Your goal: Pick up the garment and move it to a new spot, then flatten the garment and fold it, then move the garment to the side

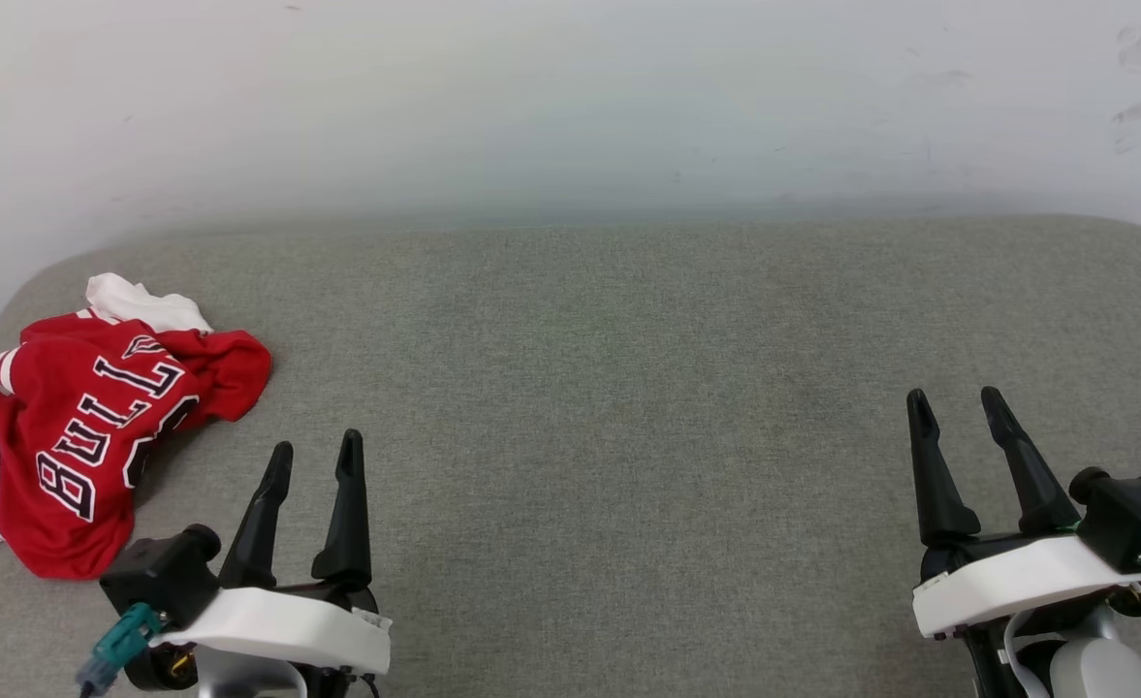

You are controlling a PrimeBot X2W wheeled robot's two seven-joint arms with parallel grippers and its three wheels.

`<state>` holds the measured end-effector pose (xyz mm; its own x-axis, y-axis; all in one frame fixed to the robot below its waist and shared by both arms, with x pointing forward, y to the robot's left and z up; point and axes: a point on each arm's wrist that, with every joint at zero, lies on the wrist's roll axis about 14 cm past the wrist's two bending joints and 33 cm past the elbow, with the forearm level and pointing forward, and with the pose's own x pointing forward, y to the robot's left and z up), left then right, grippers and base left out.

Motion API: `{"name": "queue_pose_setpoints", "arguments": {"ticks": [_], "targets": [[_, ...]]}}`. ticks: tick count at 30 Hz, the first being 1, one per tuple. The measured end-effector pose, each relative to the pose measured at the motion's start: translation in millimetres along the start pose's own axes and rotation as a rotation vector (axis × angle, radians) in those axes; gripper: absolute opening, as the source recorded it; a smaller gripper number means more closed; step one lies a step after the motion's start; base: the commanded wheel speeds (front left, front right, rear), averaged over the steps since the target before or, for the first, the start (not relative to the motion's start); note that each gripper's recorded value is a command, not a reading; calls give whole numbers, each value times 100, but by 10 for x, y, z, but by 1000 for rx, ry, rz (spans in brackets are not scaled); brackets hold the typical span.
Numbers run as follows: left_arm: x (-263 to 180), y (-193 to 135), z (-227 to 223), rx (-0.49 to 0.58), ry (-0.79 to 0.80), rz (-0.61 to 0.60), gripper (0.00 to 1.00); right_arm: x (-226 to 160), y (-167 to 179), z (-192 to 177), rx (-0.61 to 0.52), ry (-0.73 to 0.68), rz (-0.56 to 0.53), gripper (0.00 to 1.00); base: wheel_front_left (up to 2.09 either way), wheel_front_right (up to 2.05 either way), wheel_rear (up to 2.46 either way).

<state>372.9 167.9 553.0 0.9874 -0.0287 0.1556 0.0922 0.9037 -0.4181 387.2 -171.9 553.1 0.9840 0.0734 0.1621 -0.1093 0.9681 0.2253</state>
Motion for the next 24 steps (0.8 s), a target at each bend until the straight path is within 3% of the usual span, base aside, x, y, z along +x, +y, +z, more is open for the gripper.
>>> {"name": "queue_pose_setpoints", "arguments": {"ticks": [9,24], "targets": [[-24,-60,-127,186,41,-10,100,-14,-21,-6,-125,-1,5,100,0,0,0],[-45,-182,-144,332,18,-35,100,-19,4,-15,-271,-8,28,100,0,0,0]]}}
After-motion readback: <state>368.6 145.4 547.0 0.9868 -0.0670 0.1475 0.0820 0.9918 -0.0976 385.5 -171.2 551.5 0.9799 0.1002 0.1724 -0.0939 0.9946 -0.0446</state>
